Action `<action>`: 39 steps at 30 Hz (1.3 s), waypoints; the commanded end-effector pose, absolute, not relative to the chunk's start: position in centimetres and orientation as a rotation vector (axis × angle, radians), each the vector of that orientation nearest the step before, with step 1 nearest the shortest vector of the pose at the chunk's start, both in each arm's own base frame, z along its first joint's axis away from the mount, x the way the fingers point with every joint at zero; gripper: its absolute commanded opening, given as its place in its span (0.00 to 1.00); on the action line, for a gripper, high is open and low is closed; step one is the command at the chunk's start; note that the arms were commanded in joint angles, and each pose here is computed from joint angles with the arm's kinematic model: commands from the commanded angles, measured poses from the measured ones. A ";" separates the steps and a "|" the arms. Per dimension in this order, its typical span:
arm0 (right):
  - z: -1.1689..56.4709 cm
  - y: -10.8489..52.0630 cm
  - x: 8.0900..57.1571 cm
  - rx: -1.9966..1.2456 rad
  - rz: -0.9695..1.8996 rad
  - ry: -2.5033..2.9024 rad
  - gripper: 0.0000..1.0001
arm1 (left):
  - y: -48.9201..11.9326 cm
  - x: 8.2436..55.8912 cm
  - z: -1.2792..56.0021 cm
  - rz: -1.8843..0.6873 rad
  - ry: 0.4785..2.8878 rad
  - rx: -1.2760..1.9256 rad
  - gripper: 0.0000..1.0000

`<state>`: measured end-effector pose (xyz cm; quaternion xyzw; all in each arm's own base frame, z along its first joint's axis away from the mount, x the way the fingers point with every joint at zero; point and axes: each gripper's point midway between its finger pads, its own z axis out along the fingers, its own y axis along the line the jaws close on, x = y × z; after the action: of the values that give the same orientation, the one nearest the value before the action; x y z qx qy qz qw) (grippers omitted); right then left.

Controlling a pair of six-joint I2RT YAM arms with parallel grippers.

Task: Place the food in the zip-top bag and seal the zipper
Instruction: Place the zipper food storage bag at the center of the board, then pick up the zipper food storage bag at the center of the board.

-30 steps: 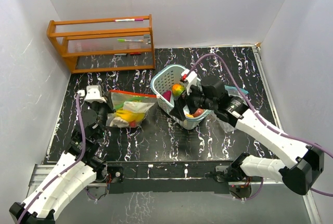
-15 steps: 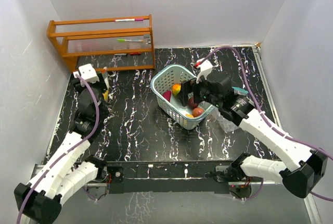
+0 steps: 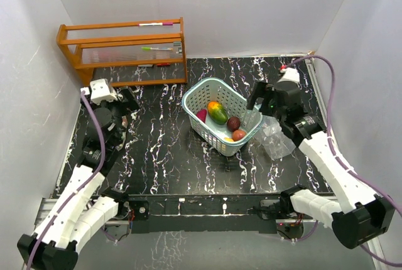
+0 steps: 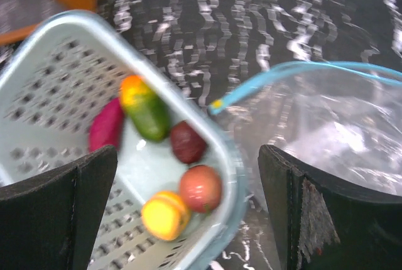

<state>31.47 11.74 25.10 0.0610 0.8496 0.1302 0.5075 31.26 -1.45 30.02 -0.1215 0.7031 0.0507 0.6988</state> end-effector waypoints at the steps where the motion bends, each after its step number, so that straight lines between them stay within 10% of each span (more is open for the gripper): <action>1: 22.1 6.2 32.2 0.417 0.221 2.084 0.98 | -7.3 29.7 36.2 -0.255 1.416 -0.051 0.97; 8: 17.4 1.8 32.3 0.619 0.122 2.161 0.98 | -14.9 26.3 36.3 -0.621 1.389 0.284 0.97; 31: 6.6 1.7 29.5 0.583 0.037 2.433 0.89 | -16.5 25.6 34.2 -0.621 1.432 0.381 0.97; 34: 5.5 1.6 29.2 0.591 0.022 2.448 0.75 | -16.5 25.6 34.1 -0.624 1.432 0.385 0.97; 39: 6.7 0.7 29.4 0.610 -0.022 2.400 0.09 | -16.5 25.8 34.2 -0.619 1.436 0.382 0.97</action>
<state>27.68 1.38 4.69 0.2210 0.9349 -0.0047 0.2778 26.05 -16.32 32.92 0.1624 0.6563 -0.2743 0.6839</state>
